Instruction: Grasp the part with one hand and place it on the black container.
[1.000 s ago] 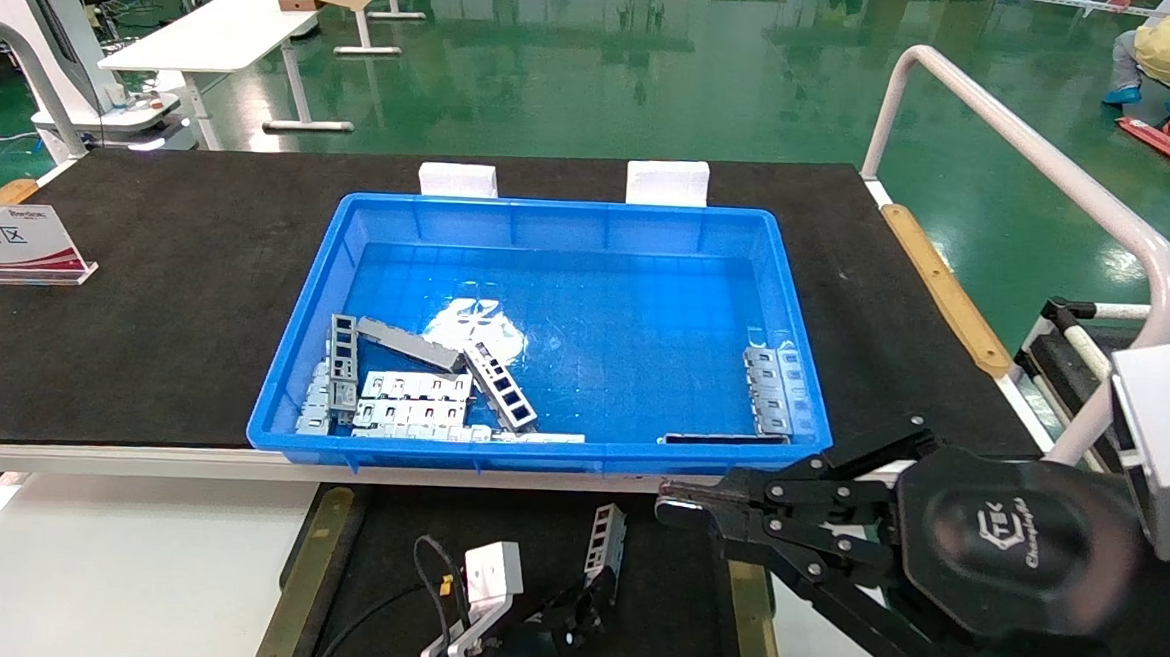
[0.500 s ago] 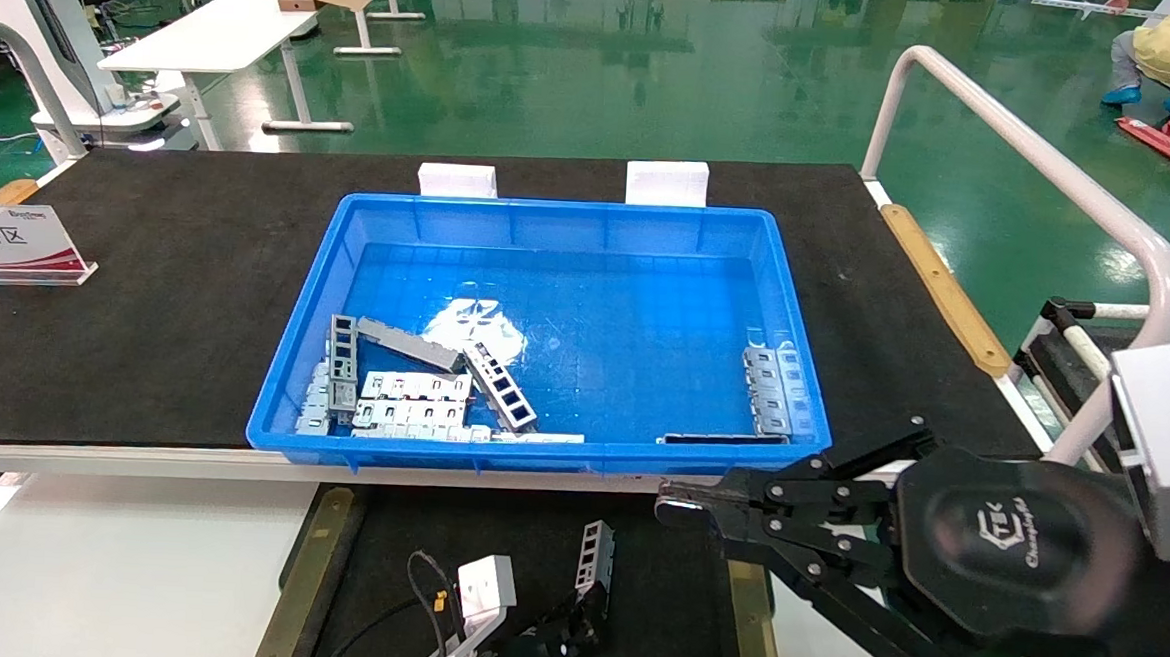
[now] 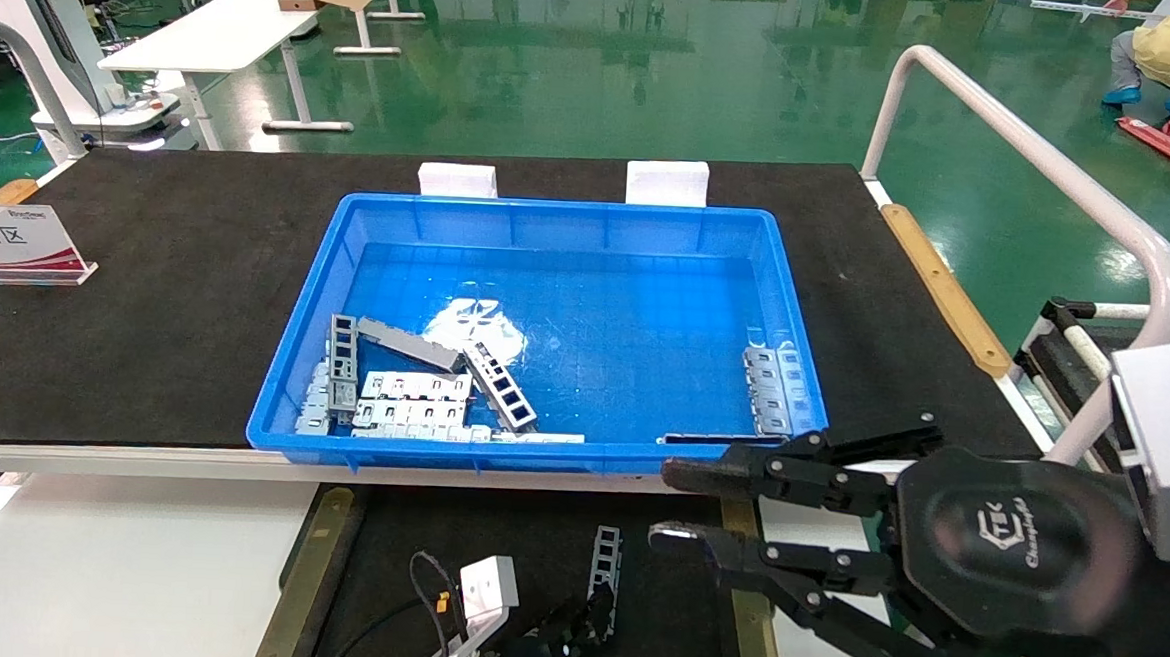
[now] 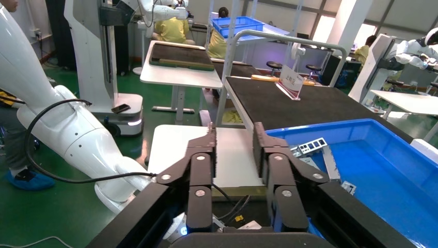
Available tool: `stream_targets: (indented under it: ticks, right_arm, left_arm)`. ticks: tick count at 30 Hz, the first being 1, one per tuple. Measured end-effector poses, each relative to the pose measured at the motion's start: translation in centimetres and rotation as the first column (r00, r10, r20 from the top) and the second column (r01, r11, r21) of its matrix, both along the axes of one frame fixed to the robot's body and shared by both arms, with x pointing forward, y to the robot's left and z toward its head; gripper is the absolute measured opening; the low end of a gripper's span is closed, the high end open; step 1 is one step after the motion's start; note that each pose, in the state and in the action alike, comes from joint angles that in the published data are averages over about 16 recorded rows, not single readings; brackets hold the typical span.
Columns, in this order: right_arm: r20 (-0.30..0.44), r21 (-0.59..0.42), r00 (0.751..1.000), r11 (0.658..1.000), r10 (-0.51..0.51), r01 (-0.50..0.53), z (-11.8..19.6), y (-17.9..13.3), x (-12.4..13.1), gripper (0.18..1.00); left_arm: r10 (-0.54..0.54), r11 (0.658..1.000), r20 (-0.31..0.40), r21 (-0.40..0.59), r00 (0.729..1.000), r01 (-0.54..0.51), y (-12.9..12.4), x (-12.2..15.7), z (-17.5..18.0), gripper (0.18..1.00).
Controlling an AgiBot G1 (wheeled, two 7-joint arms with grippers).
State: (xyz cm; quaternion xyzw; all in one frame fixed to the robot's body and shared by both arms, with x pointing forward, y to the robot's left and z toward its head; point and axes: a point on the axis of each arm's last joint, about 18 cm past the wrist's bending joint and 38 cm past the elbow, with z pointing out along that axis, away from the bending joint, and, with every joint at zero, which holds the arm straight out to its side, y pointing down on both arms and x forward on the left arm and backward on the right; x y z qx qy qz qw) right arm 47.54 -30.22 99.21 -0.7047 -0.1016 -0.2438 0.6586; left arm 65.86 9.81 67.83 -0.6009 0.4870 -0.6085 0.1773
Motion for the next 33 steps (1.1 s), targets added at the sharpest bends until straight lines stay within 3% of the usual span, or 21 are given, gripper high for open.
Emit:
stream_targets:
  ticks: [9,16,25,33]
  right_arm:
    - [0.000,0.000,1.000,1.000,0.000,0.000,0.0,0.0,0.0,0.453]
    - [0.000,0.000,1.000,1.000,0.000,0.000,0.0,0.0,0.0,0.614]
    - [0.000,0.000,1.000,1.000,0.000,0.000,0.0,0.0,0.0,0.801]
    - [0.000,0.000,1.000,1.000,0.000,0.000,0.0,0.0,0.0,0.926]
  left_arm:
    - [-0.059,0.998,0.072,0.043,0.996,0.056,0.9,-0.4,1.2,0.528]
    - [-0.163,0.983,0.130,0.102,0.978,0.150,2.7,-1.4,2.0,0.677]
    - [-0.338,0.932,0.156,0.195,0.928,0.307,6.3,-3.5,3.0,0.861]
    - [-0.474,0.863,0.157,0.280,0.866,0.421,9.8,-5.6,4.7,0.952]
